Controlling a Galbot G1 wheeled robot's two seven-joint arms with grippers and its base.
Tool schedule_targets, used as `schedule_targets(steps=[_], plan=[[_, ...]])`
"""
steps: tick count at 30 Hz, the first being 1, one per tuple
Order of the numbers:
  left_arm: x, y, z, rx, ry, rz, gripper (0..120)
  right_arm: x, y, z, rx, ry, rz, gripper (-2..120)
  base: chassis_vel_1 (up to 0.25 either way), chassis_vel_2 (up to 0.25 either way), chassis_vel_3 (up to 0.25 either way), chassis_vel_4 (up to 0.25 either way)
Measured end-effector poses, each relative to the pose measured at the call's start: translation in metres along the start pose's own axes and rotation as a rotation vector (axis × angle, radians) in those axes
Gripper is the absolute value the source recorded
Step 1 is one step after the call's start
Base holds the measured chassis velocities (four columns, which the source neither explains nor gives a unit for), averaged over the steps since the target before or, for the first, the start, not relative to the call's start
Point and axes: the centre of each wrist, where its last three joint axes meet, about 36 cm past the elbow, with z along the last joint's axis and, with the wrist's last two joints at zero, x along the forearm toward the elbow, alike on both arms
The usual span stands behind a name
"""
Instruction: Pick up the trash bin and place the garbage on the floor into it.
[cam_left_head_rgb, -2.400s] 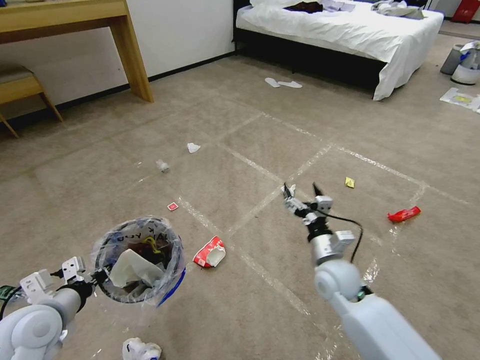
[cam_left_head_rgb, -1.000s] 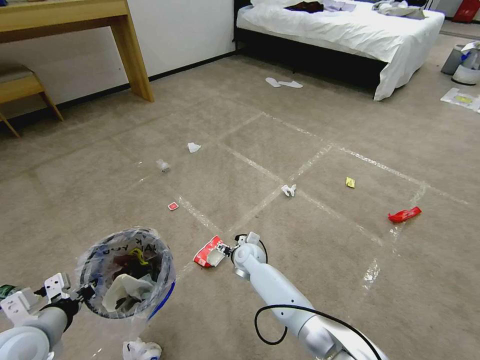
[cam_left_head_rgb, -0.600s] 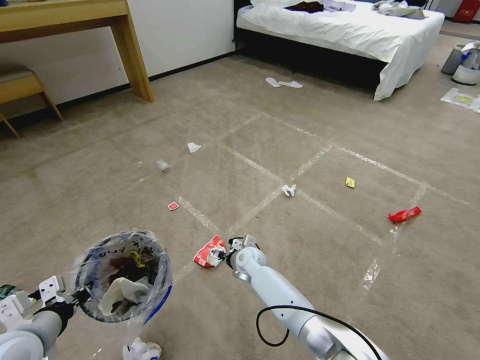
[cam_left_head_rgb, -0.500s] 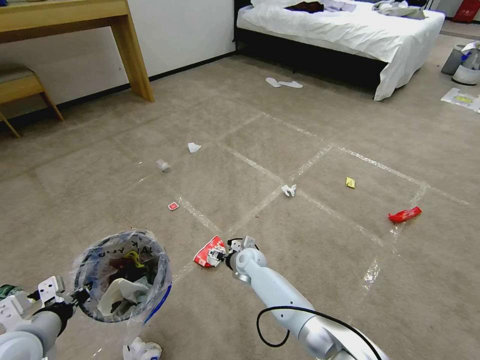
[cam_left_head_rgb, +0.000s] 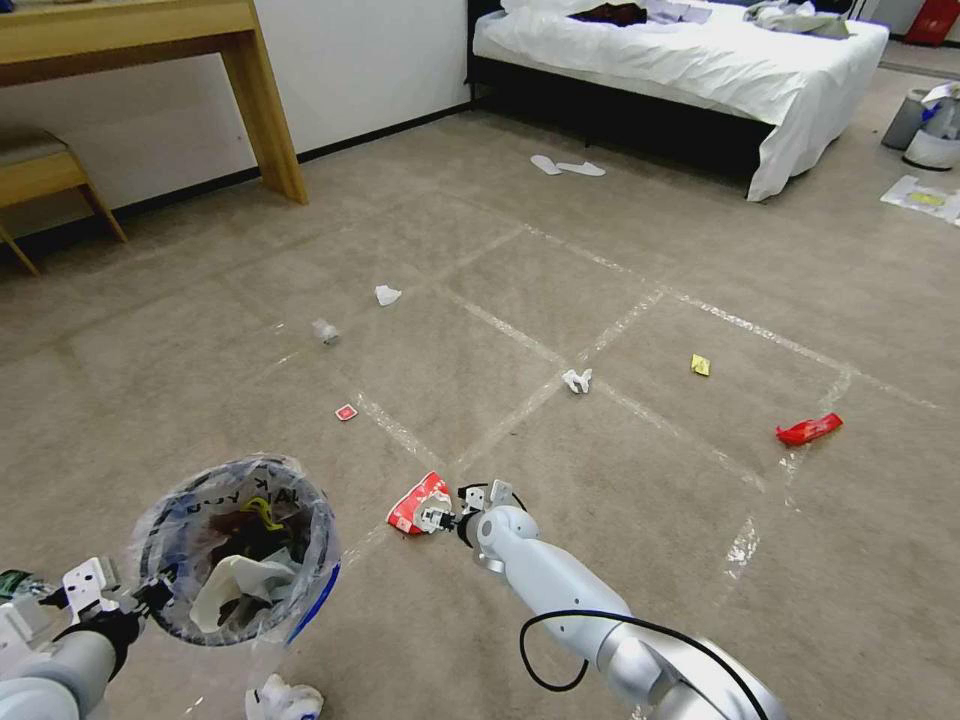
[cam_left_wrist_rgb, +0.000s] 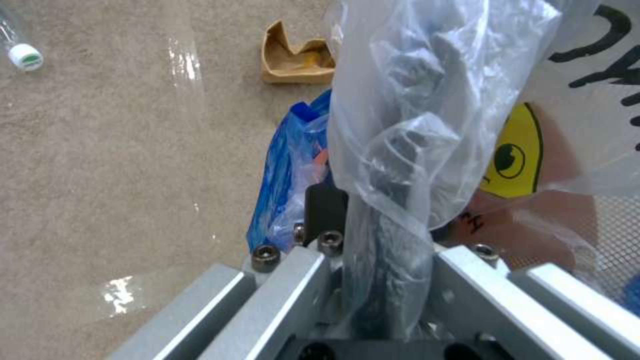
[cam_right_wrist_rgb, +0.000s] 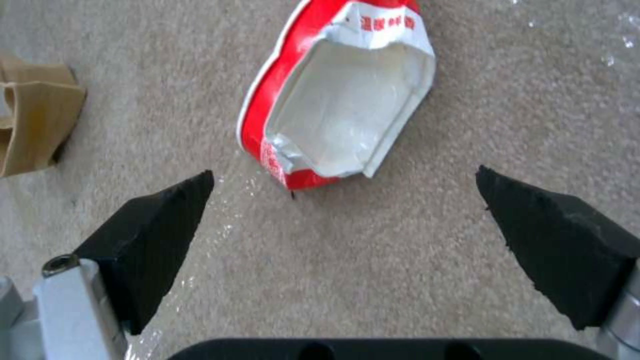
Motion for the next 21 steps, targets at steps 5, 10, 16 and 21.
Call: schedule_targets(steps=[5,10,16,21], plan=[[0.0,-0.001,0.003,0.006,0.003,0.003,0,-0.001,0.0,-0.001,0.03,-0.003,0.029,100,0.0,0.0,0.0,0.0],[0.001,-0.002,0.006,0.012,0.005,0.002,0,-0.003,-0.003,0.001,0.084,-0.019,0.057,100,0.0,0.0,0.0,0.0],[0.0,-0.003,0.008,0.014,0.004,0.003,0,-0.003,-0.002,0.003,0.107,-0.008,0.059,100,0.0,0.0,0.0,0.0],[-0.002,-0.003,0.008,0.016,0.006,0.006,0,-0.006,-0.009,0.013,0.149,0.03,0.086,100,0.0,0.0,0.0,0.0]])
